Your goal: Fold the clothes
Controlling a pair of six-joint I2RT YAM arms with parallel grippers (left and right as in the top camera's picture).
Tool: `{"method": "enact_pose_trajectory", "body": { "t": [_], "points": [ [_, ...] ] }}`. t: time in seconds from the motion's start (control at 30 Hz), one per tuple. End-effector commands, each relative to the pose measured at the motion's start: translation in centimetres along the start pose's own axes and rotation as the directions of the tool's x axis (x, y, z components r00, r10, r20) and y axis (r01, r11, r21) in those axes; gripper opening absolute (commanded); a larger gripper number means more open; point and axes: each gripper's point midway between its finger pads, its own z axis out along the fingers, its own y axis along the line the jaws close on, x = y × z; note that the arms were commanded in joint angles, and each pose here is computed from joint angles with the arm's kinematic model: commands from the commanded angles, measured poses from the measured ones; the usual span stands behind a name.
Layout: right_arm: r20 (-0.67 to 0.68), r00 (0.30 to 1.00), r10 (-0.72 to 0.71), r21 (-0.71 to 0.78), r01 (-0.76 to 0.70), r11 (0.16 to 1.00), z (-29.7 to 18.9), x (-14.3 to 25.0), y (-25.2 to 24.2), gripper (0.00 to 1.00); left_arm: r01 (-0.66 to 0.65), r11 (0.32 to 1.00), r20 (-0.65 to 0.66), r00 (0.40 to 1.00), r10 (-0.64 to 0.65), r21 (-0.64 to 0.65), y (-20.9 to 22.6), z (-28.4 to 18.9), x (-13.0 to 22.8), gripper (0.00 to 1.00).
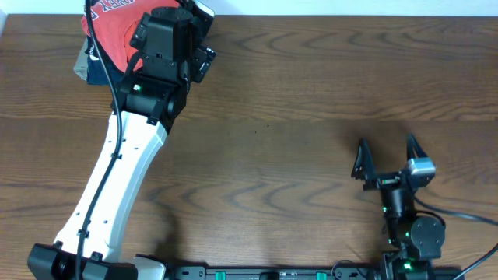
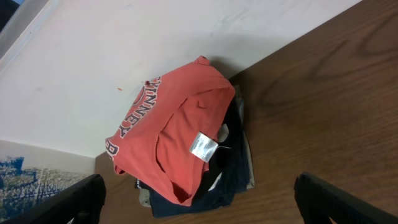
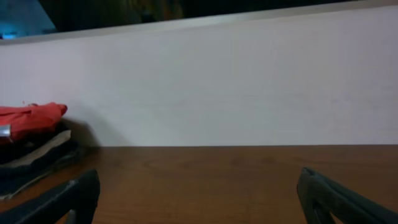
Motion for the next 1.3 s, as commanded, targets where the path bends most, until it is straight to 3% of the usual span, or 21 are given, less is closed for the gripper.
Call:
{"method": "enact_pose_trajectory", "body": {
  "t": [0.0,0.47,0.83,1.27],
  "points": [
    [0.003,1.000,0.015,0.040,-0.015,0.999,-0.5,0.4,-0.5,0.99,0.006,1.000,-0.005,1.000,-0.006,-0.012,0.2,0.0,0.1,0.98],
    [-0.148,0.986,-0.074,0.075,0.086,0.993,-2.5,3.8,-1.6,0.99,0.006,1.000,-0.005,1.000,-0.006,-0.012,0.2,0.0,0.1,0.98],
    [-0.235,0.972,-0.020,0.059,0.035,0.998,-3.4,6.0,-1.7,0.99,0.006,1.000,-0.004,1.000,-0.006,-0.013,0.2,0.0,0.1,0.98],
    [-0.247,0.969,-0.008,0.048,0.021,0.999,-3.4,6.3,-1.5,0.99,0.006,1.000,-0.005,1.000,-0.006,-0.012,0.2,0.0,0.1,0.98]
  ]
}}
